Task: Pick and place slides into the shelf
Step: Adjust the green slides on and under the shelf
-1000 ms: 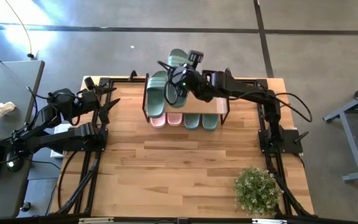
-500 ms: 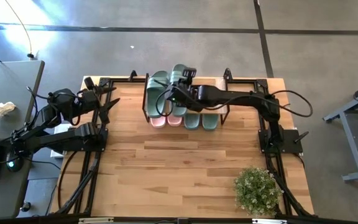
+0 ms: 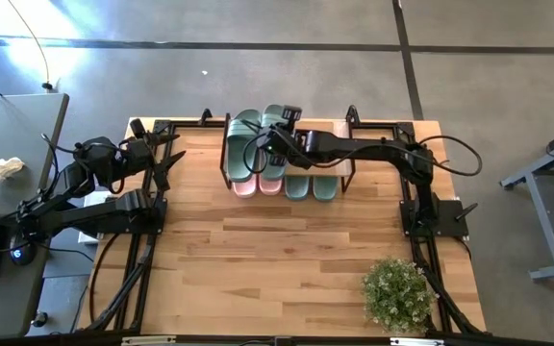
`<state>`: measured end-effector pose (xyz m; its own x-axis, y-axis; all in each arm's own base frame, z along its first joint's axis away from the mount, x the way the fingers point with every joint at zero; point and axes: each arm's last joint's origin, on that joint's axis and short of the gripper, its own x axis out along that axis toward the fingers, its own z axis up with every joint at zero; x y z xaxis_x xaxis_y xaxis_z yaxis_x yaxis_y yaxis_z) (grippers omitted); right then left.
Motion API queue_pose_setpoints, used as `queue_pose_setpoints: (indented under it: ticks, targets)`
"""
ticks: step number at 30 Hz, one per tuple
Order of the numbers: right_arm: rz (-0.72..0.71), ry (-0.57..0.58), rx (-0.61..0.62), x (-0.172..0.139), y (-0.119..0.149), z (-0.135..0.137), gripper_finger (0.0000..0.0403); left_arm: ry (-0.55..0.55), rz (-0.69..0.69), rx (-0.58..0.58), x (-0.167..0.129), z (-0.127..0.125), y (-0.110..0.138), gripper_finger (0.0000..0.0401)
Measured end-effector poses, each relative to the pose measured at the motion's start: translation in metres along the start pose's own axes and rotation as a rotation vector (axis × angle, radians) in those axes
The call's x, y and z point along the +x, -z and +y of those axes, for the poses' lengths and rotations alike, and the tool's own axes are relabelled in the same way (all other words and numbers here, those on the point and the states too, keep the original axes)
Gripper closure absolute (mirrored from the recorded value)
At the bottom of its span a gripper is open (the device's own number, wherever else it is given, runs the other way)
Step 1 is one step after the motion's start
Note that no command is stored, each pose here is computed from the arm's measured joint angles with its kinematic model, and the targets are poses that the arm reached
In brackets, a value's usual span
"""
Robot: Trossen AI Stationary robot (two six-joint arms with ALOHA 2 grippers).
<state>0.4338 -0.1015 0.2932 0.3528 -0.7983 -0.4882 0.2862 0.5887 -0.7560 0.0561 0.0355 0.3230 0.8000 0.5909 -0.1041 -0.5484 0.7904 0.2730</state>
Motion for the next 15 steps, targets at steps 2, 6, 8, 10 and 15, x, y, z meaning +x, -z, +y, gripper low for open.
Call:
queue_pose_setpoints:
  ticks: [2, 6, 8, 10, 15]
  targets:
    - [-0.015, -0.024, 0.004, 0.0015, 0.0005, 0.0027, 0.0403, 0.0, 0.0, 0.0, 0.0, 0.0, 0.0, 0.0196]
    - [-0.034, -0.032, 0.017, 0.0021, -0.0013, 0.0038, 0.0403, 0.0, 0.001, 0.0, 0.0, 0.0, 0.0001, 0.0196]
    - [-0.04, -0.033, 0.02, 0.0022, -0.002, 0.0042, 0.0403, 0.001, 0.002, 0.0, 0.0, -0.0001, 0.0002, 0.0196]
    - [-0.049, -0.046, 0.024, 0.0027, -0.0025, 0.0042, 0.0403, 0.001, 0.003, 0.0, 0.0, -0.0001, 0.0003, 0.0196]
    - [-0.056, -0.059, 0.025, 0.0027, -0.0027, 0.0045, 0.0403, 0.005, 0.019, 0.002, 0.0, -0.0005, 0.0019, 0.0196]
